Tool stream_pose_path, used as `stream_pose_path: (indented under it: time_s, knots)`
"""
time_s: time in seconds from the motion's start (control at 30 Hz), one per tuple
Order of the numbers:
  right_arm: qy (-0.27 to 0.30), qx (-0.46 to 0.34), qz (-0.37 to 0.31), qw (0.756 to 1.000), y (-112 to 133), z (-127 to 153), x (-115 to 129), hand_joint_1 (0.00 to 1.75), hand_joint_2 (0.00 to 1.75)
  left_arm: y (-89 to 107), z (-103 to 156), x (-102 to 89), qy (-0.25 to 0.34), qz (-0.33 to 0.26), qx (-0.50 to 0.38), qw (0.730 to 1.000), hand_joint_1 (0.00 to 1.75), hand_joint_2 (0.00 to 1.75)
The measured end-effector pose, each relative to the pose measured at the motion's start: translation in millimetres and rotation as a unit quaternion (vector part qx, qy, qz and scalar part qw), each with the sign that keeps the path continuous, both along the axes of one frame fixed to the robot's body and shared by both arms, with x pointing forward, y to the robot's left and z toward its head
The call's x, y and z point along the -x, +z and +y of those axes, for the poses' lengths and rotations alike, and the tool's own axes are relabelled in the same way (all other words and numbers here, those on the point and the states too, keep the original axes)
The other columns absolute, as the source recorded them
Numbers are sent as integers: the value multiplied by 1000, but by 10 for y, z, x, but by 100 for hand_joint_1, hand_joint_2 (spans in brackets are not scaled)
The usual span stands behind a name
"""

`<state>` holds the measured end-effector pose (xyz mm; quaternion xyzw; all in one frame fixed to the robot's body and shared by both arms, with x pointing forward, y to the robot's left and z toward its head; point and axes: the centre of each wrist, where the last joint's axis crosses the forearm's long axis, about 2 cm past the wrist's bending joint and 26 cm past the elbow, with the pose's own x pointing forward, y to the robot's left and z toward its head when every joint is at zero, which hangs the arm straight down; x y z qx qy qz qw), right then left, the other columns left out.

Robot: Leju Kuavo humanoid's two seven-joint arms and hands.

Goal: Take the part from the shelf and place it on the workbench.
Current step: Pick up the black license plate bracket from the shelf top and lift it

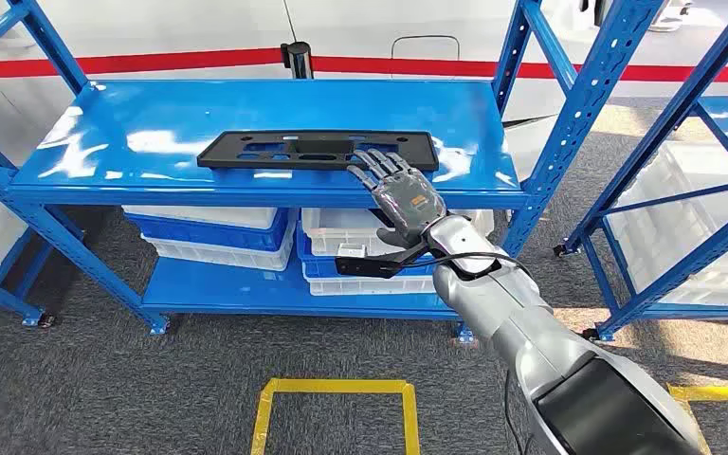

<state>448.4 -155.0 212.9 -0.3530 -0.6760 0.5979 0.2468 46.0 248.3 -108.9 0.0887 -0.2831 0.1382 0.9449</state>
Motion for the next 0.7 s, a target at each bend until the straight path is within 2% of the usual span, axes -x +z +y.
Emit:
stream_pose_path:
  time_s: [0.7]
  knots:
    - [-7, 0, -7, 1000, 58, -15, -33, 0, 175, 7, -48, -22, 2, 0, 3, 1000, 0, 0]
